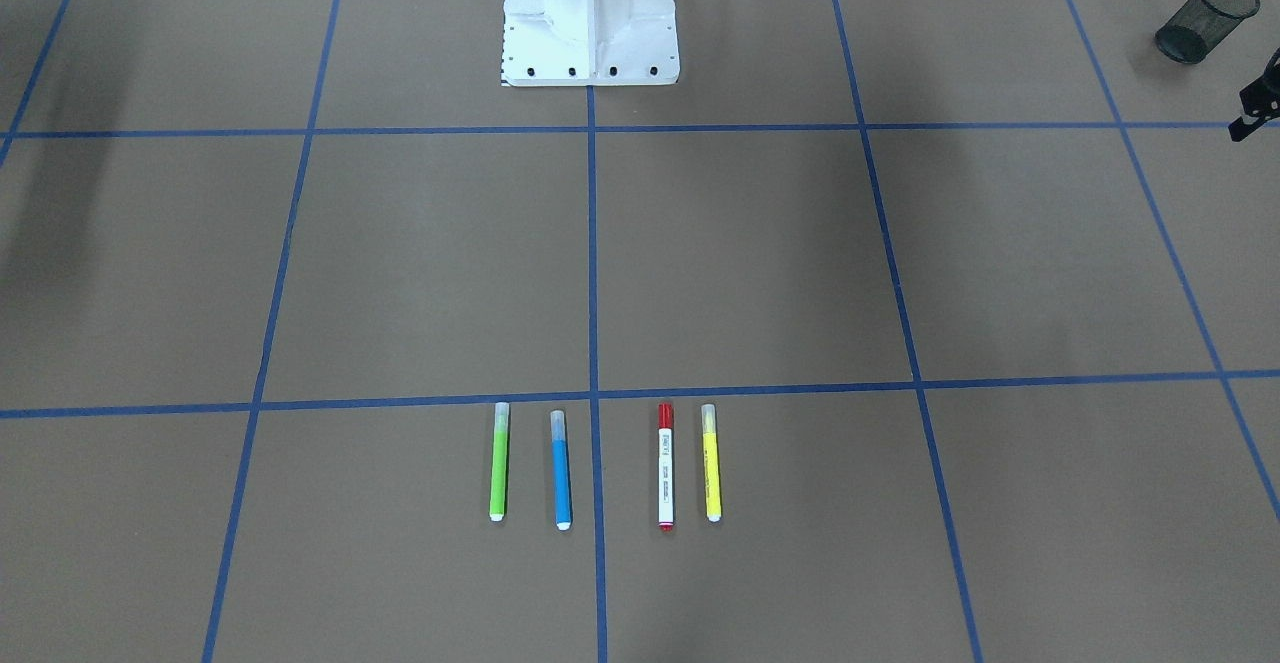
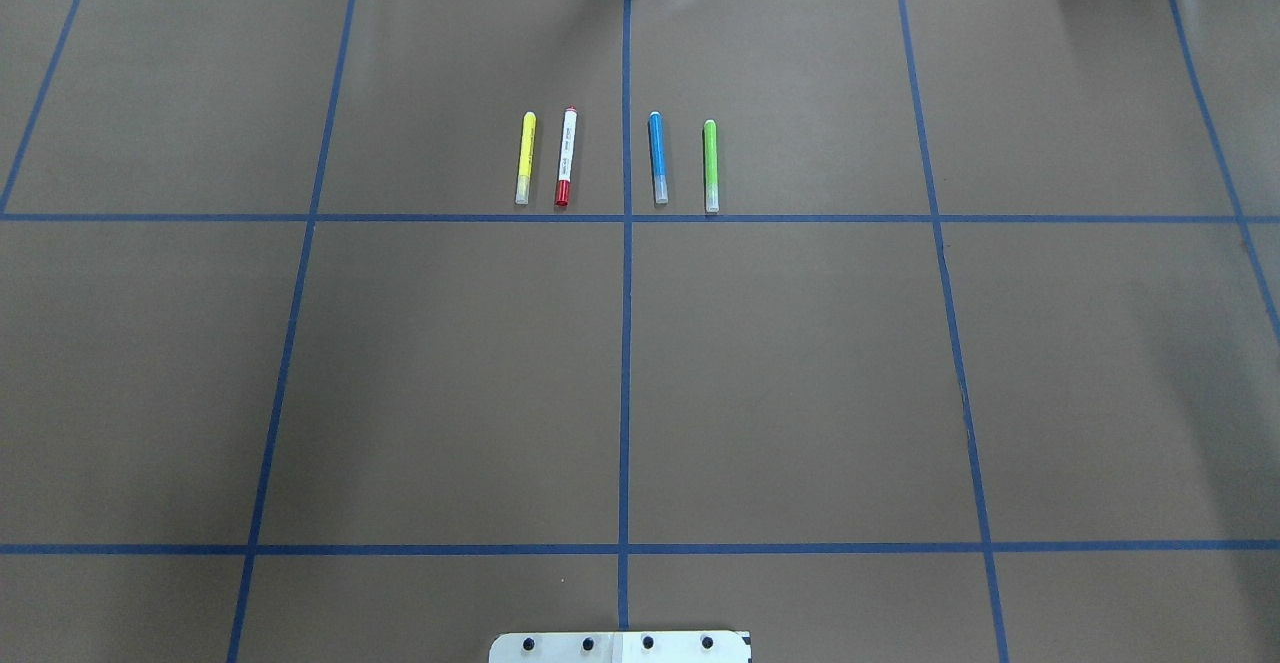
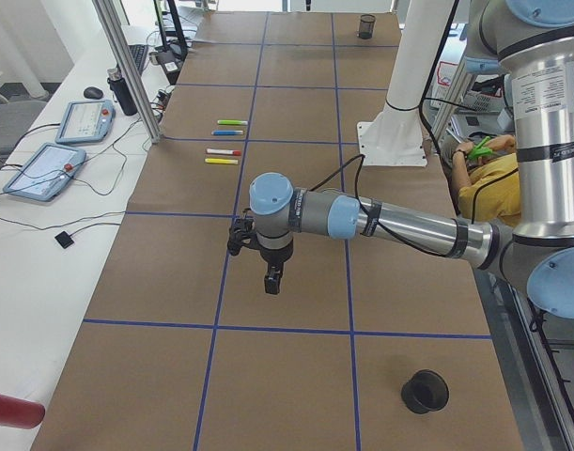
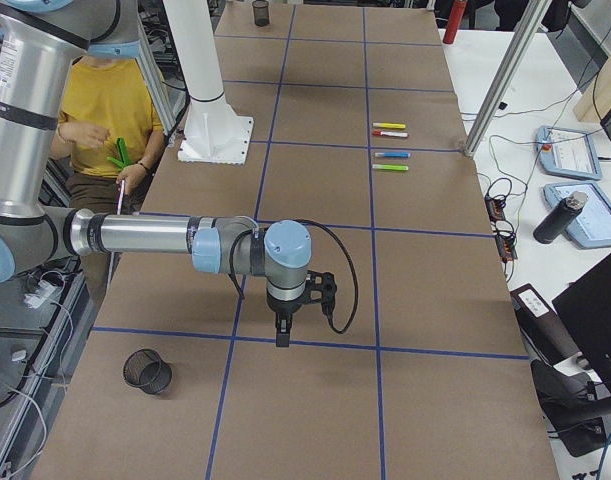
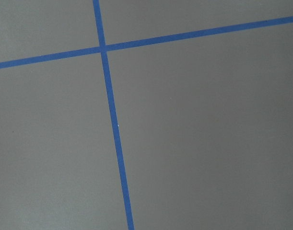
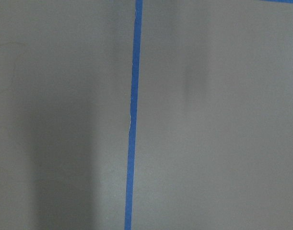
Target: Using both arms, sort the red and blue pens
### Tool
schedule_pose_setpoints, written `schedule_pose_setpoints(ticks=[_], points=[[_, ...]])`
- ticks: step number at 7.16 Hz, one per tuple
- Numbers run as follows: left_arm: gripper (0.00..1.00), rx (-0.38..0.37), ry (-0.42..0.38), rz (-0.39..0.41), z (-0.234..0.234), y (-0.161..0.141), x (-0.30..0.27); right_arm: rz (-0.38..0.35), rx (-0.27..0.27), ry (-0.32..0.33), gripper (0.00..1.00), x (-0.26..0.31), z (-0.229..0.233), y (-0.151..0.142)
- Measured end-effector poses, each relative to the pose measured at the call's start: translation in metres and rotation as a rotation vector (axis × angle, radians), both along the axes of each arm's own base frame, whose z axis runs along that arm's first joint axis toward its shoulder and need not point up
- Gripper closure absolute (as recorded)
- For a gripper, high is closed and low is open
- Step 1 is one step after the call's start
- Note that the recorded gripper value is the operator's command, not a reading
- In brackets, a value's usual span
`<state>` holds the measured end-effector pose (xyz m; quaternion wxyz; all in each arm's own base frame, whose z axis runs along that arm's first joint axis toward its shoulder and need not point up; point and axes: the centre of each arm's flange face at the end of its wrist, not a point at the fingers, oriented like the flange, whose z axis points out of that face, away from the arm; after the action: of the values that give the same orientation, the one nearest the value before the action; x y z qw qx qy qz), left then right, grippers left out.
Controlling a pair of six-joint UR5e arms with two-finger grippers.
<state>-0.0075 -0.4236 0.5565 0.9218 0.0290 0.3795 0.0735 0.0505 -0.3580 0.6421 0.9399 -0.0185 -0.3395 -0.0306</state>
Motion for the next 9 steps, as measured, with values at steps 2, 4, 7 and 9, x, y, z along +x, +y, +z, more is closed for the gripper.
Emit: schedule_pose_setpoints(ticks=[2,4,7,9], points=[[0.0,0.022,0.004,0.004,-0.006,-0.004,0.003,0.001,0.003,0.0,0.0,0.0,-0.001,-0.001],[0.0,0.057,0.01,0.023,-0.021,-0.017,0.014,-0.003,0.018,-0.001,0.0,0.0,-0.007,-0.004],[0.0,0.149,0.035,0.052,-0.067,-0.053,0.036,-0.006,0.064,-0.003,0.0,-0.001,-0.024,-0.022],[0.0,0.262,0.053,0.058,-0.119,-0.089,0.046,0.001,0.145,-0.005,0.0,-0.002,-0.052,-0.053]])
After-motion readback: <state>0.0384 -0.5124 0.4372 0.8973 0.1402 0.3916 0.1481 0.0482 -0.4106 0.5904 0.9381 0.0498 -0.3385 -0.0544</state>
